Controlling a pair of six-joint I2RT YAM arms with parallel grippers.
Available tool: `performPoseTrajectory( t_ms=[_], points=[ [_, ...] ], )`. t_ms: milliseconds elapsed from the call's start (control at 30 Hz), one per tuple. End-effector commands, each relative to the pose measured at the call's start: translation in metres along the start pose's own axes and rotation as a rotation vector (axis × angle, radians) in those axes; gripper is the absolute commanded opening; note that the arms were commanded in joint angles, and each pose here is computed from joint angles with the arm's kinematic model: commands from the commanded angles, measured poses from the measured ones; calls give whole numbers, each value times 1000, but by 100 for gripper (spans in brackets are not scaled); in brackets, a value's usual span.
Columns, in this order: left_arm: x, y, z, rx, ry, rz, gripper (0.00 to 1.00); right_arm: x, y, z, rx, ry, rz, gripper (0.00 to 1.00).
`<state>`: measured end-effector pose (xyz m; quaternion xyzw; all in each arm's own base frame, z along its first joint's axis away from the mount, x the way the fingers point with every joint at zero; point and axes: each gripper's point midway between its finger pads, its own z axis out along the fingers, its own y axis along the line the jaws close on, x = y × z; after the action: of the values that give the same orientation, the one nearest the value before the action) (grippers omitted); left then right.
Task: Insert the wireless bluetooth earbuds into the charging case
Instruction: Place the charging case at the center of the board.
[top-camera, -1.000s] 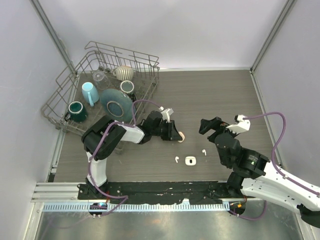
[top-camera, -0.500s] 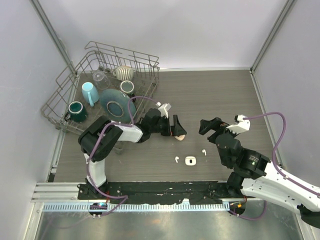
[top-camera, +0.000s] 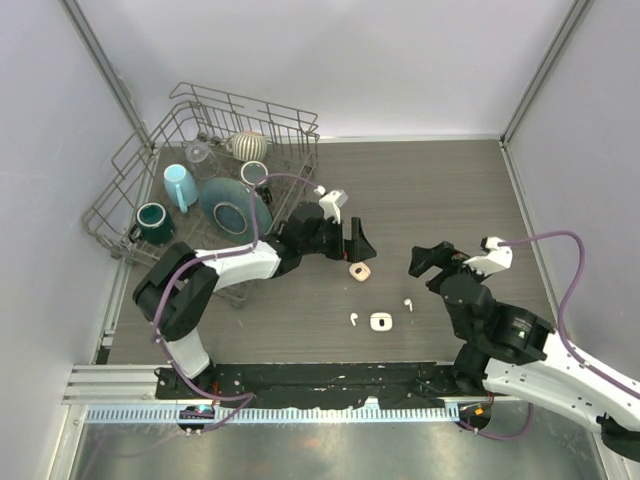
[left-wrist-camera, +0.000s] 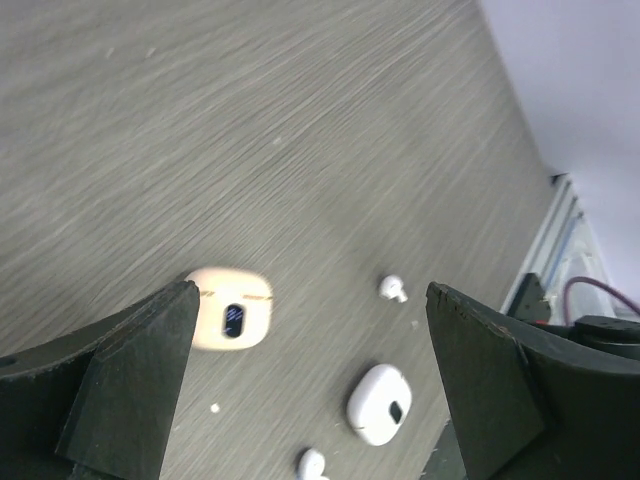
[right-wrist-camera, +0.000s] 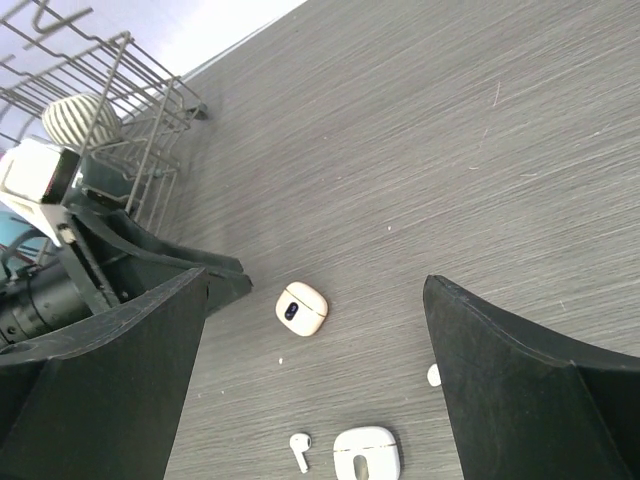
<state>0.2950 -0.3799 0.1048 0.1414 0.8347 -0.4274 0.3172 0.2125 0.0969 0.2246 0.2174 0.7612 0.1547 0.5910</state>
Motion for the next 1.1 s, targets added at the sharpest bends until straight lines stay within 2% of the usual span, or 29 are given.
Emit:
performPoseTrajectory(
  t_ms=[0, 100, 133, 200, 367, 467, 667, 800, 967, 1067],
  points=[
    [-42, -58, -20, 126, -81, 118, 100, -21, -16, -13, 6, -38, 64, 93],
    [-52, -78, -34, 176, -103, 145, 100, -33, -8, -25, -93, -33, 69, 91],
    [-54, -81, -38, 185, -107, 150, 100, -34, -5, -28, -131, -31, -11, 90],
    [-62, -94, -50, 214, -132, 176, 100, -41, 11, -34, -231, -32, -50, 89],
    [-82, -101, -72, 216, -151, 250, 100, -40, 27, -33, -282, 16, -433, 89],
    [-103, -117, -90, 327, -199, 241, 100, -29, 37, -27, -285, 103, -663, 92],
    [-123, -139, -105, 402, -241, 249, 100, -13, 60, -26, -344, 244, -831, 92],
    [-134, -149, -125, 414, -325, 310, 100, -9, 55, -23, -348, 263, -943, 92],
    [-142, -150, -154, 354, -428, 413, 100, -10, 56, -18, -381, 245, -1090, 92],
    [-143, -144, -158, 310, -441, 426, 100, -8, 57, -17, -408, 248, -1171, 93]
  ],
)
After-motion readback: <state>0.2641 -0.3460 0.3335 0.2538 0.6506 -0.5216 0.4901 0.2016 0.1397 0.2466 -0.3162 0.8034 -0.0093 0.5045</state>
